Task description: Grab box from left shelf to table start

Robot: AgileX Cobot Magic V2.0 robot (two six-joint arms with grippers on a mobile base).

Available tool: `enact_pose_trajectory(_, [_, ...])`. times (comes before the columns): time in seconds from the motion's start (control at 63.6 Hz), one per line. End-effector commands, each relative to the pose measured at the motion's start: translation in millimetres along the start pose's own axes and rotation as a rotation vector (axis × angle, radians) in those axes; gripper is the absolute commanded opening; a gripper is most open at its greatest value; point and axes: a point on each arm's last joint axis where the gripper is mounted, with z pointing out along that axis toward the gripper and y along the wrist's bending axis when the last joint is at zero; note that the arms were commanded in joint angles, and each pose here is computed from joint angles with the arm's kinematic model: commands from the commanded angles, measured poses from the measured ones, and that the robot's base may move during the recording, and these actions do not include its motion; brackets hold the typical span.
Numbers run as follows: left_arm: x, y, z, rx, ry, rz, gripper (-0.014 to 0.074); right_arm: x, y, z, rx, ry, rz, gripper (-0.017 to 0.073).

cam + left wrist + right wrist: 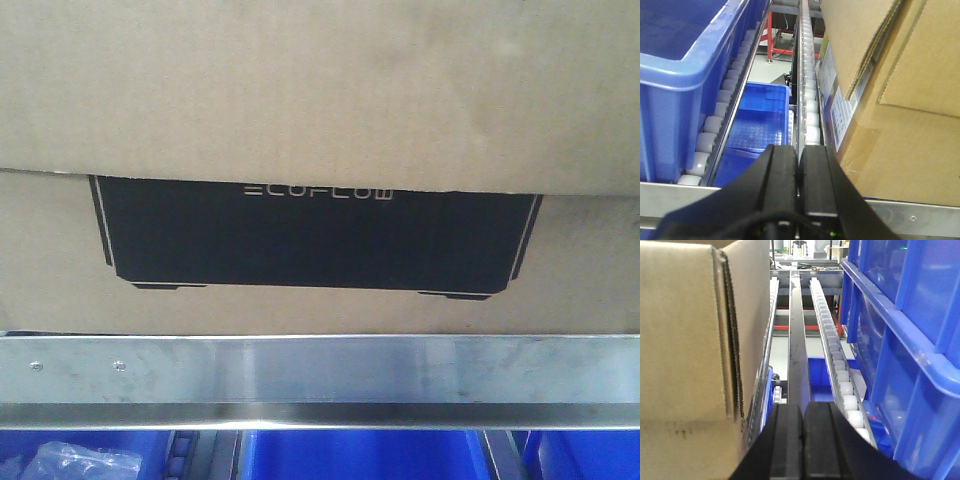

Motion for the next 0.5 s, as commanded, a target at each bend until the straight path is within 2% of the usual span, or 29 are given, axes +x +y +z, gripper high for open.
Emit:
enact_pose_trajectory(0.0, [1.6, 0.2, 0.2, 0.002, -0.069, -0.015, -0.0015, -8.7, -0.1, -0.1, 0.004, -0.084, -0.010, 0.0049])
enact_pose_trajectory(0.488, [0.7, 0.2, 0.2, 0.001, -0.078, -0.016, -0.0015, -8.7, -0.1, -0.1, 0.004, -0.084, -0.010, 0.0049])
